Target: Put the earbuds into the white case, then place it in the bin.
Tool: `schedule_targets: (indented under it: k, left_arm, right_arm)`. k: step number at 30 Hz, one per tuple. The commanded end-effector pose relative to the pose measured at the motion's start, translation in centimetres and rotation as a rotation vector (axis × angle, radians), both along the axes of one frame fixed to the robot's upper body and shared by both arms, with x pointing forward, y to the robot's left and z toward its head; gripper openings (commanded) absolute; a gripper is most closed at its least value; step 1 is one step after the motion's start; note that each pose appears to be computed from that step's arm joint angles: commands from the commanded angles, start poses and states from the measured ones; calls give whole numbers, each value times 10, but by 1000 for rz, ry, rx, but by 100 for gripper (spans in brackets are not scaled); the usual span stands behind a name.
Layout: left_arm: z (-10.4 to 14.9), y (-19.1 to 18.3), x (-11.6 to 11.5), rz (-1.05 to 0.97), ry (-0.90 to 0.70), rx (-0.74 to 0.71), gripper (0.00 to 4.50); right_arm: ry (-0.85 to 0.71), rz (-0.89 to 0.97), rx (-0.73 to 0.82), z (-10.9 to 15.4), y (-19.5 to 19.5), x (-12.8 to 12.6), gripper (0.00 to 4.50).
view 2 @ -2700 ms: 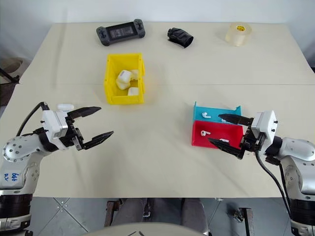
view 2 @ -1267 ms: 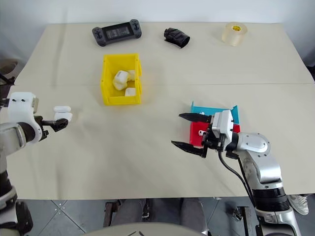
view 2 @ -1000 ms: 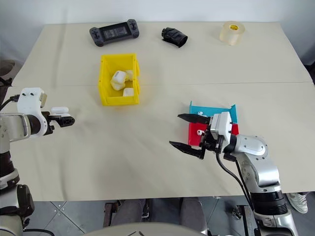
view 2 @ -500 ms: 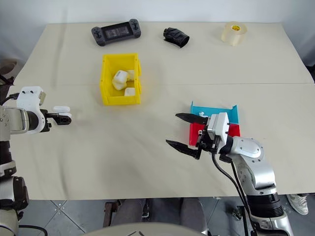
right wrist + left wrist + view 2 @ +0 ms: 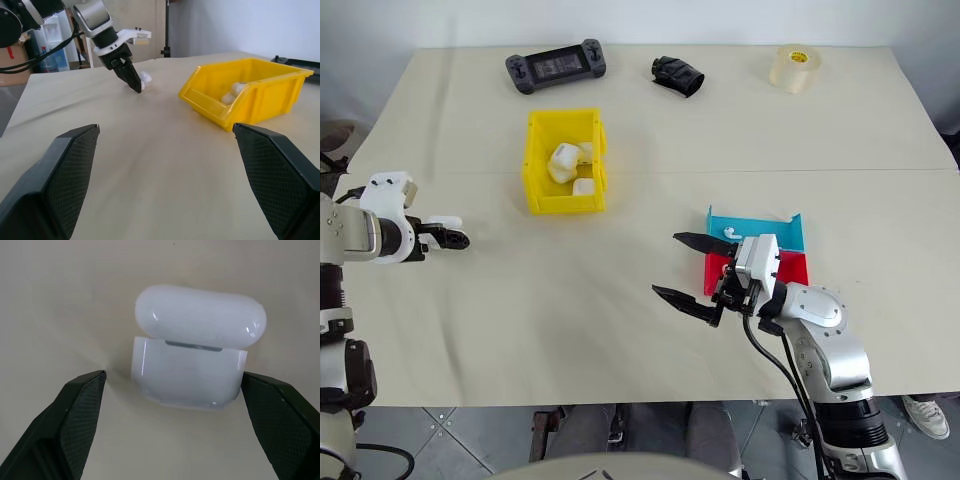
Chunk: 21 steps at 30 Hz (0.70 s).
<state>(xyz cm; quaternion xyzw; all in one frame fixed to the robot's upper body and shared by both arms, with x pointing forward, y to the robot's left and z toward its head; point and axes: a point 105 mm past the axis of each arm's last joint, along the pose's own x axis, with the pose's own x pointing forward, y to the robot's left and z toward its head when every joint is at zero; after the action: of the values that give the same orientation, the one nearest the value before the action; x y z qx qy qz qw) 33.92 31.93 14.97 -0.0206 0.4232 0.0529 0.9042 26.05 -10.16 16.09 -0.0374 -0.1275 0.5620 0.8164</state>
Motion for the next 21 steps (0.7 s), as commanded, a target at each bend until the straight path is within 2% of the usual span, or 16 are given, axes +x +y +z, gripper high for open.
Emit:
schedule_targets:
  k: [1, 8, 11, 14, 19, 21]
  left_arm:
    - [7, 5, 5, -1, -19, 33, 449]
    - [1, 1, 8, -16, -4, 24, 449]
    - [-2, 1, 6, -15, 4, 19, 388]
    - [-3, 0, 4, -18, 11, 14, 290]
    - [-2, 2, -4, -13, 22, -1, 280]
    - [0, 7, -7, -53, -6, 41, 280]
  right_arm:
    - [-60, 10, 16, 11, 3, -7, 450]
    - [-65, -3, 17, 12, 2, -7, 450]
    - [-66, -5, 17, 12, 3, -7, 450]
    - [-67, -9, 17, 12, 2, -7, 450]
    - [-71, -15, 15, 13, 1, -5, 450]
    - [-72, -18, 14, 13, 0, -4, 450]
